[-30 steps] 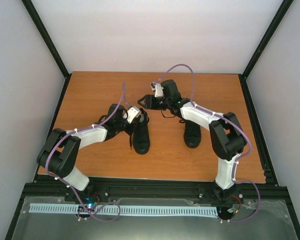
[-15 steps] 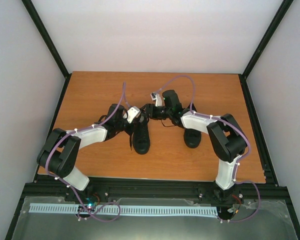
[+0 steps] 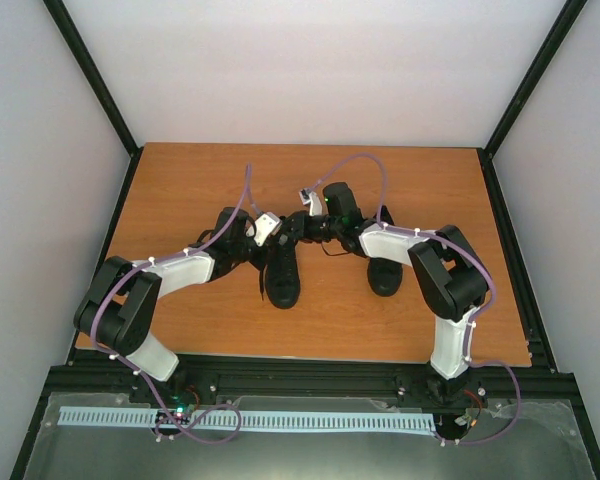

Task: Tie the shoes
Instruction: Wrap the shoelace around the shoelace.

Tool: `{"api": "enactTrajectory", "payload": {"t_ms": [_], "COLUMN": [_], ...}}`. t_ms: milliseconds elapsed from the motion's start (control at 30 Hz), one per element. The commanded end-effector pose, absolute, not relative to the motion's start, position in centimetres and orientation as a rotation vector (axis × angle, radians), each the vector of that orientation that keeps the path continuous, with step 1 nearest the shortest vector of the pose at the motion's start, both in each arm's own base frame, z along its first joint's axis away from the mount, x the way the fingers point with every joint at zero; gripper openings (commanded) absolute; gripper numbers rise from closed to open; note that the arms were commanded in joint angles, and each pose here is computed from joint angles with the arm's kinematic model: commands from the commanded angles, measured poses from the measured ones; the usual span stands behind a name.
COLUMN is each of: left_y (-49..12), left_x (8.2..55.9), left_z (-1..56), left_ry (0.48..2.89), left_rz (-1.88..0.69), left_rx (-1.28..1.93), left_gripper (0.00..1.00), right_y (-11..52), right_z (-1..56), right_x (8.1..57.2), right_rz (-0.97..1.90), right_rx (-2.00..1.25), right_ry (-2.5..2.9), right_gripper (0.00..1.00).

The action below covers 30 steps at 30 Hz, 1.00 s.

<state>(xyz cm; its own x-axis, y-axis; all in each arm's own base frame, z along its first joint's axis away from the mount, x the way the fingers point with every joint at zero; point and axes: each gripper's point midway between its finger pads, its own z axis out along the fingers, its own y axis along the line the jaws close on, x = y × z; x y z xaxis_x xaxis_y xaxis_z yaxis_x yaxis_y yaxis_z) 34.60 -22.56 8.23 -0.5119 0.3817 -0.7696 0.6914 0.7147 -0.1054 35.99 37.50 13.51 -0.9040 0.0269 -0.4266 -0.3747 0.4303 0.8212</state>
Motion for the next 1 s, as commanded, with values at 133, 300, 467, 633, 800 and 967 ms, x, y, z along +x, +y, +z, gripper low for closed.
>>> {"api": "enactTrajectory", "payload": {"t_ms": [133, 300, 467, 633, 800, 967], "left_y": [-23.4, -23.4, -23.5, -23.9, -24.1, -22.8], "left_x": [35.3, 35.3, 35.4, 35.2, 33.8, 30.0], "left_z": [9.6, 9.5, 9.5, 10.0, 12.1, 13.6], "left_ry": [2.118, 2.122, 2.123, 2.149, 2.126, 2.107], "left_rz": [-0.532, -0.533, -0.534, -0.57, -0.605, -0.66], "left_rx": [0.829, 0.832, 0.831, 0.855, 0.986, 1.244], "left_gripper": [0.01, 0.01, 0.01, 0.15, 0.5, 0.74], "right_y": [37.6, 37.9, 37.8, 37.2, 36.8, 36.7], "right_z": [13.7, 13.4, 13.1, 13.0, 12.8, 12.7], "right_x": [35.3, 34.9, 34.7, 35.1, 35.4, 35.7], "right_rz": [1.487, 1.502, 1.503, 1.43, 1.393, 1.37], "right_rx": [-0.326, -0.345, -0.35, -0.354, -0.356, -0.371], "right_ry": [2.305, 2.314, 2.32, 2.329, 2.338, 2.341], "right_gripper": [0.34, 0.27, 0.03, 0.03, 0.03, 0.03]}}
